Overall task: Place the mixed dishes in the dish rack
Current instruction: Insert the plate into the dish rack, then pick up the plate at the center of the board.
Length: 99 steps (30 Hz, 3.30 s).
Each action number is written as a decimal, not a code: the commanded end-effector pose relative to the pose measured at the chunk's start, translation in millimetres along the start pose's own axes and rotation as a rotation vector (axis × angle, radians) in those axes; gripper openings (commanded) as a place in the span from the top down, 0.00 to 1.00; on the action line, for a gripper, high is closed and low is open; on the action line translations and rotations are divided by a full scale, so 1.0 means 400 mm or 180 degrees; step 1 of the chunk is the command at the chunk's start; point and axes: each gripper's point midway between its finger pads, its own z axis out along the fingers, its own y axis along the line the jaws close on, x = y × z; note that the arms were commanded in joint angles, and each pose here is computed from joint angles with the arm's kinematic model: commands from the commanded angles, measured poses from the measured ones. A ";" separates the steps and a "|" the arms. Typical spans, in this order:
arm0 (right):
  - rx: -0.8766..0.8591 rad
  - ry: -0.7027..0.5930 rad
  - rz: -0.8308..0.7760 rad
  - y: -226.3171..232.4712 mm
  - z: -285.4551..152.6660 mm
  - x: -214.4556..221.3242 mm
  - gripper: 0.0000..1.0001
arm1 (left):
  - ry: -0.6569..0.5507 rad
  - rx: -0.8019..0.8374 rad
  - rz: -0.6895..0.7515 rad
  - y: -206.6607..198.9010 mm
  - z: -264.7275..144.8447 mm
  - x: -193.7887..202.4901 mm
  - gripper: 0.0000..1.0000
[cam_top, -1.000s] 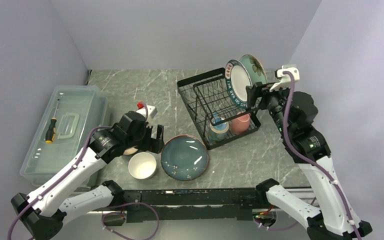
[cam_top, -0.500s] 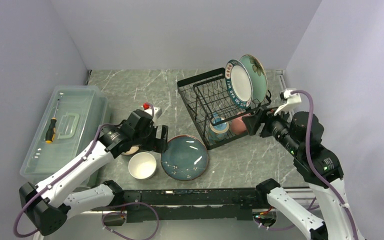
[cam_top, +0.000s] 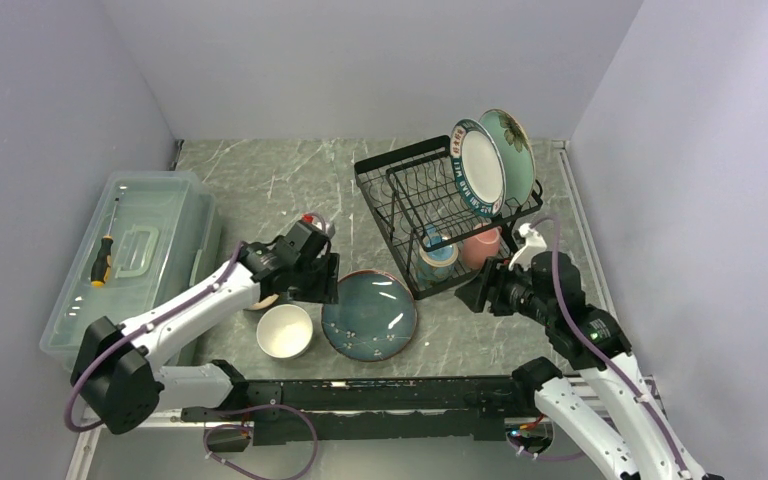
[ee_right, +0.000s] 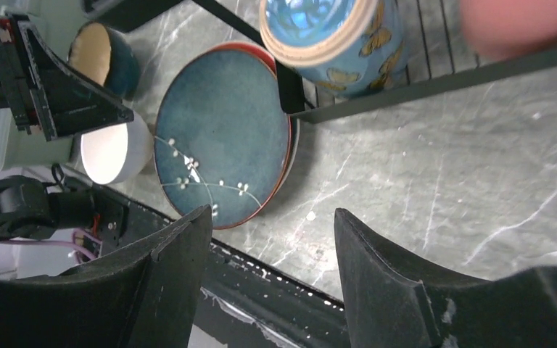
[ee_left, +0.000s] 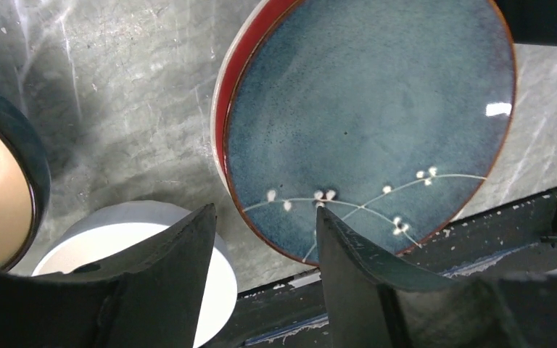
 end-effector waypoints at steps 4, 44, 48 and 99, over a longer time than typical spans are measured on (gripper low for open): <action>-0.0535 -0.0019 0.0401 0.053 0.050 0.033 0.38 | -0.0112 -0.0175 -0.0136 0.012 0.053 -0.028 0.44; -0.0786 0.0400 0.0528 0.113 0.160 0.174 0.43 | 0.0180 -0.0140 -0.0382 0.051 0.172 0.004 0.79; -0.0743 0.0404 0.0523 0.104 0.164 0.182 0.43 | 0.0193 -0.0097 -0.0384 0.046 0.173 0.008 0.85; -0.0593 0.0758 0.1226 0.074 0.255 0.314 0.39 | 0.0489 0.0262 -0.0258 -0.073 0.228 0.079 1.00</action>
